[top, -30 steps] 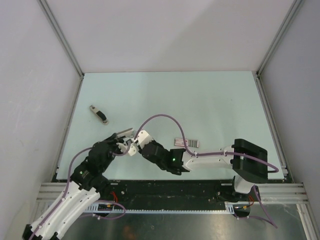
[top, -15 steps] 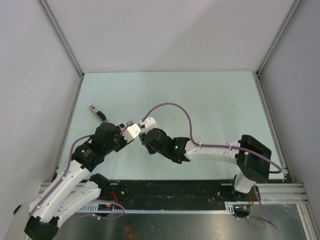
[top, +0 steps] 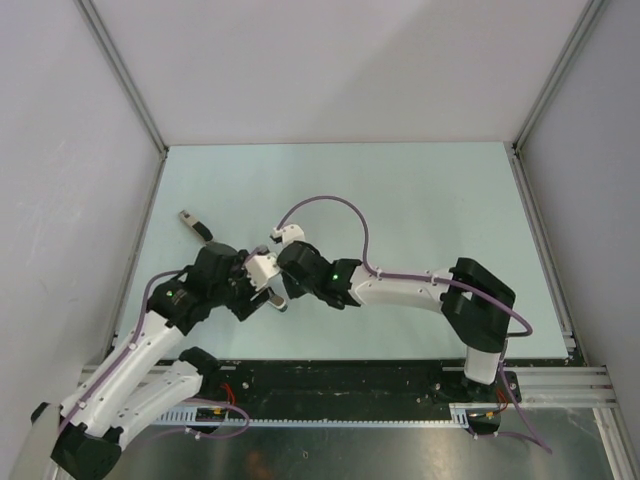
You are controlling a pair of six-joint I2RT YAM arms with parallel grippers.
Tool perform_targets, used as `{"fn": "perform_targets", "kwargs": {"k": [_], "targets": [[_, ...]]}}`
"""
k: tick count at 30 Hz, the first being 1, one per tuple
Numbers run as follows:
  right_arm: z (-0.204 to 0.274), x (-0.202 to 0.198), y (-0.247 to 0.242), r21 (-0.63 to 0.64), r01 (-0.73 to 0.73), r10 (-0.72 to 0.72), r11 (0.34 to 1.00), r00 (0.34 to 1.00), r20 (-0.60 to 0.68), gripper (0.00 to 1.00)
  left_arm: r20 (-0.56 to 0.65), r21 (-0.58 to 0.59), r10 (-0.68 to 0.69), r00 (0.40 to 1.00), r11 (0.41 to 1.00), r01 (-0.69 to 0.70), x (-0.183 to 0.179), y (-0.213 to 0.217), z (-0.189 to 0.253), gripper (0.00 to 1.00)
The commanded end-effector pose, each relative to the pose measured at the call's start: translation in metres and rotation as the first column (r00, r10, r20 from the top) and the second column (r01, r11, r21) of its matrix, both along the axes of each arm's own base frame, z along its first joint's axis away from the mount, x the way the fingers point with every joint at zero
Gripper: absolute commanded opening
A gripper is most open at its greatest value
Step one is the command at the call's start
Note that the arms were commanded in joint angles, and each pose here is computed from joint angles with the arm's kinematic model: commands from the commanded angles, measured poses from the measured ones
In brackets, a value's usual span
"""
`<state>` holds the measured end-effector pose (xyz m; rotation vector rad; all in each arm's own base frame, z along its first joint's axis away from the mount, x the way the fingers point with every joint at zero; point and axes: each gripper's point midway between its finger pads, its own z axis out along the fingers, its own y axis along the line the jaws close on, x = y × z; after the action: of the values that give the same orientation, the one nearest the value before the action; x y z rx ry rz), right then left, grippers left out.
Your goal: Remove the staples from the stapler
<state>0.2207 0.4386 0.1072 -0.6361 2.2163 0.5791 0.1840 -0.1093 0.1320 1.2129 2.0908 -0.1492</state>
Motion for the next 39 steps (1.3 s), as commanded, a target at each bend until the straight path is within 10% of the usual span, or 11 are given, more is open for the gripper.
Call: {"fn": "perform_targets", "kwargs": {"k": [1,9,15,22,39], "targets": [[-0.001,0.003,0.008,-0.002,0.027,-0.027,1.000,0.999,-0.034,0.00,0.093,-0.136,0.093,0.991,0.988,-0.080,0.024,0.001,0.046,0.74],[-0.007,-0.008,0.020,-0.030,0.001,-0.002,1.000,0.998,-0.056,0.01,0.127,-0.234,0.383,0.915,0.908,-0.347,0.077,0.072,0.089,0.74],[-0.013,0.021,0.031,-0.062,0.009,-0.015,0.998,0.995,-0.095,0.19,0.033,-0.246,0.526,0.850,0.828,-0.503,0.109,0.114,0.086,0.96],[-0.037,0.011,0.049,-0.108,-0.036,0.018,0.993,0.986,-0.164,0.30,-0.059,-0.229,0.648,0.760,0.732,-0.642,0.128,0.140,0.058,0.99],[0.014,0.149,0.174,0.155,-0.168,0.137,0.974,0.971,0.194,0.95,-0.120,-0.331,0.763,0.635,0.573,-0.750,0.130,0.179,0.072,1.00]]}}
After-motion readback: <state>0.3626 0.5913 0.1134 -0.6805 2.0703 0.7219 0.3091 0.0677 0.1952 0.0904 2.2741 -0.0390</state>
